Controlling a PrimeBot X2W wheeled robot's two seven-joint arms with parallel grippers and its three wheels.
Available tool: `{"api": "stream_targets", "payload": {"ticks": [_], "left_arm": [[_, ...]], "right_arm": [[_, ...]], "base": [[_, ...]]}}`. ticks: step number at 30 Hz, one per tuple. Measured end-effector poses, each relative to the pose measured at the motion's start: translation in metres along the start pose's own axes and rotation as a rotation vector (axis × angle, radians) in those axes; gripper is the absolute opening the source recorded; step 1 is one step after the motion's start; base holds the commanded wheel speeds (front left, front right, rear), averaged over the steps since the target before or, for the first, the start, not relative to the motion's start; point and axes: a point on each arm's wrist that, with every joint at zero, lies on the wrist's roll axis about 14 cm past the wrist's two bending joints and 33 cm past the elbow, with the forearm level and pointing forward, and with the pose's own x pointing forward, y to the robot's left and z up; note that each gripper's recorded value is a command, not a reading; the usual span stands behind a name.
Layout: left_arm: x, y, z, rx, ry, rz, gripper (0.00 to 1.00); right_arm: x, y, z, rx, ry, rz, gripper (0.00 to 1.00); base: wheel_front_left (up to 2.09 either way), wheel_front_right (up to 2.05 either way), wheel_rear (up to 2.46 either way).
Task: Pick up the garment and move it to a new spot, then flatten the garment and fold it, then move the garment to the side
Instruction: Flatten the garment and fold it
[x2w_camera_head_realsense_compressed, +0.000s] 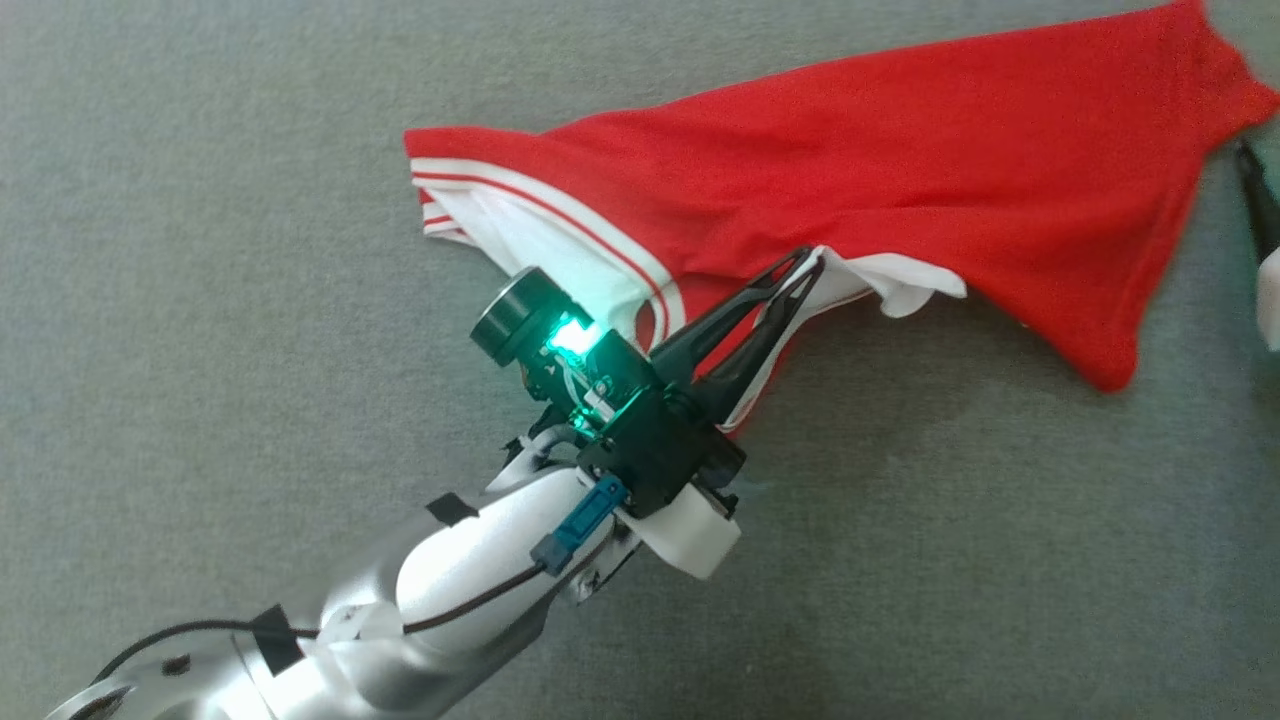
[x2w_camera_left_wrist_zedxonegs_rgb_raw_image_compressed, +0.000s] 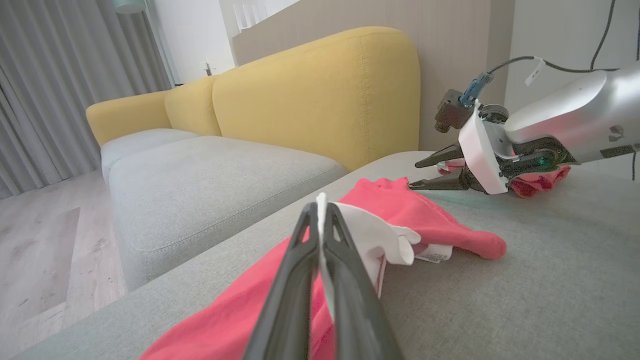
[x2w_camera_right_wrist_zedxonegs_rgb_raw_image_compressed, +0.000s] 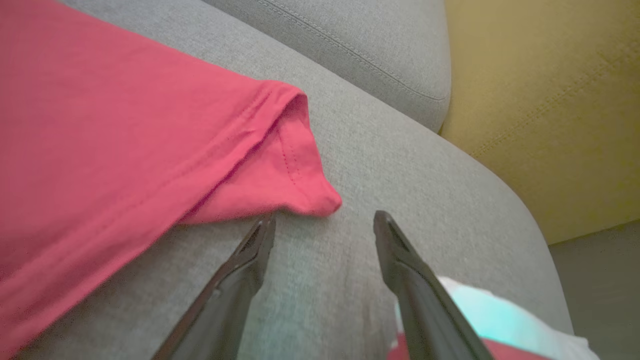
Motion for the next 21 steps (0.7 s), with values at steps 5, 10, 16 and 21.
{"api": "stream_targets", "payload": {"ticks": [5,10,16,21], "left_arm": [[-0.002,0.008,-0.004,0.008,0.010,0.019,0.00],[-0.004,0.010,-0.005,0.010,0.015,0.026,0.00],[-0.005,0.010,0.004,0.029,0.000,0.029,0.00],[-0.011,0.016,0.017,0.069,-0.021,0.045,0.00]], "right_arm": [[0.017,0.007,0.001,-0.022,0.017,0.024,1.00],[0.020,0.006,-0.001,-0.026,0.034,0.029,0.47],[0.013,0.009,-0.005,-0.009,0.055,0.036,0.00],[0.002,0.003,0.012,0.073,-0.007,0.015,0.00]], "base": [[0.00,0.00,0.00],[0.00,0.00,0.00],[0.00,0.00,0.00],[0.00,0.00,0.00]]}}
